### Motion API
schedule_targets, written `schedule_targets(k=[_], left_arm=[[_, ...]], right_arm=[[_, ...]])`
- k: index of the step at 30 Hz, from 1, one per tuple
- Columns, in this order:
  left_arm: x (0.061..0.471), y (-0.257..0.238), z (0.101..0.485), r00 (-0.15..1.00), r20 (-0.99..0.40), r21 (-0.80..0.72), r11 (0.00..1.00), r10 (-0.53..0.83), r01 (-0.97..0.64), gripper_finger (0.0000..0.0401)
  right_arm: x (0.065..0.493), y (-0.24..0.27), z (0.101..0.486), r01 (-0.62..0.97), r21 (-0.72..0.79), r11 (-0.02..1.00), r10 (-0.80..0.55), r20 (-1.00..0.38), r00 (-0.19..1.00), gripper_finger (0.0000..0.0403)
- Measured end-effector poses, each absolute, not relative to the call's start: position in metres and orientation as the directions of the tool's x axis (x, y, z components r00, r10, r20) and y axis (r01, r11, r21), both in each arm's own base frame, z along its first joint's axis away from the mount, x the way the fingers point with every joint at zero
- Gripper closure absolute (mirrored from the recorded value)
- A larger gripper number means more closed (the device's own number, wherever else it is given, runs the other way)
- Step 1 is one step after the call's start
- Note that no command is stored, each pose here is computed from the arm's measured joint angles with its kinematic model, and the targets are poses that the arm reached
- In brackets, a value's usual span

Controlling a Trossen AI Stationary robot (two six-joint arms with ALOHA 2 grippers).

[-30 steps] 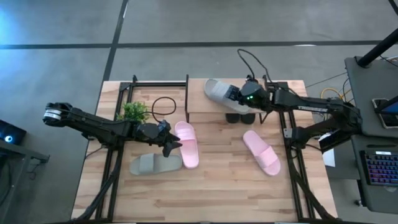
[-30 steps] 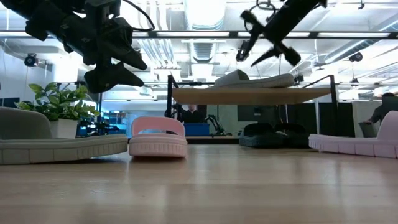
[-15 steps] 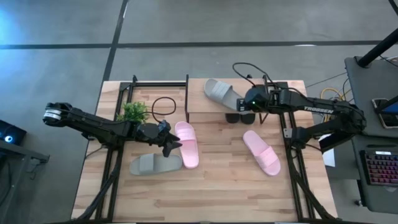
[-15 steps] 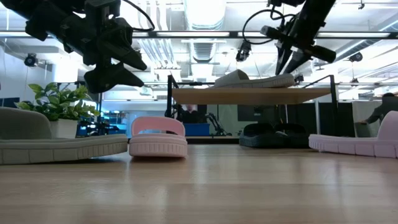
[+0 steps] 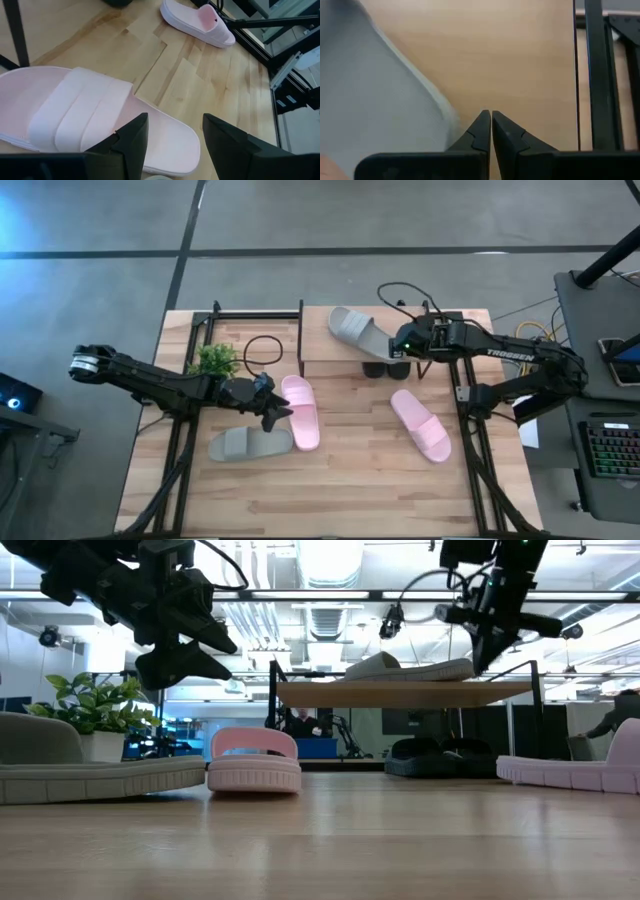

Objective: Pick and place slides into the shelf
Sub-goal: Put the bottom gray slipper on the shelf

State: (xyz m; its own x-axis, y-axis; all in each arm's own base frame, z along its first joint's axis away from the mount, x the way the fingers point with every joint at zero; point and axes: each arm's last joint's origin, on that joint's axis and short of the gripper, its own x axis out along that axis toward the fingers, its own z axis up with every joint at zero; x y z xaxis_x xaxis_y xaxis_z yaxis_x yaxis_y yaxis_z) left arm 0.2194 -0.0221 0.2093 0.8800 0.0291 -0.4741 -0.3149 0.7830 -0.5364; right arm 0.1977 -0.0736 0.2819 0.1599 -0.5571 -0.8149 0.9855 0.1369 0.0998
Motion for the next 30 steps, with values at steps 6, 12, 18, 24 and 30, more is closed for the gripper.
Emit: schedule_targets(k=[6, 12, 18, 24, 30], left_arm=[[0.219, -0.021, 0.209, 0.88, -0.471, -0.526, 0.782, 0.059, -0.334, 0.0228], [0.22, -0.021, 0.21, 0.882, -0.467, -0.528, 0.782, 0.059, -0.332, 0.0228], [0.22, -0.021, 0.21, 0.882, -0.468, -0.528, 0.781, 0.059, -0.332, 0.0228], [0.22, -0.021, 0.21, 0.882, -0.468, -0.53, 0.78, 0.059, -0.333, 0.0228], [0.219, -0.021, 0.21, 0.881, -0.47, -0.546, 0.765, 0.058, -0.342, 0.0228]], right_arm=[[0.201, -0.074, 0.276, 0.985, 0.087, 0.15, -0.531, -0.833, 0.155, 0.0394], [0.212, -0.071, 0.277, 0.955, 0.124, 0.268, -0.466, -0.852, 0.241, 0.0394], [0.229, -0.068, 0.282, 0.894, 0.275, 0.354, -0.419, -0.808, 0.414, 0.0394], [0.233, -0.066, 0.278, 0.881, 0.264, 0.393, -0.343, -0.847, 0.407, 0.0394], [0.242, -0.053, 0.287, 0.783, 0.261, 0.564, -0.319, -0.806, 0.499, 0.0394]])
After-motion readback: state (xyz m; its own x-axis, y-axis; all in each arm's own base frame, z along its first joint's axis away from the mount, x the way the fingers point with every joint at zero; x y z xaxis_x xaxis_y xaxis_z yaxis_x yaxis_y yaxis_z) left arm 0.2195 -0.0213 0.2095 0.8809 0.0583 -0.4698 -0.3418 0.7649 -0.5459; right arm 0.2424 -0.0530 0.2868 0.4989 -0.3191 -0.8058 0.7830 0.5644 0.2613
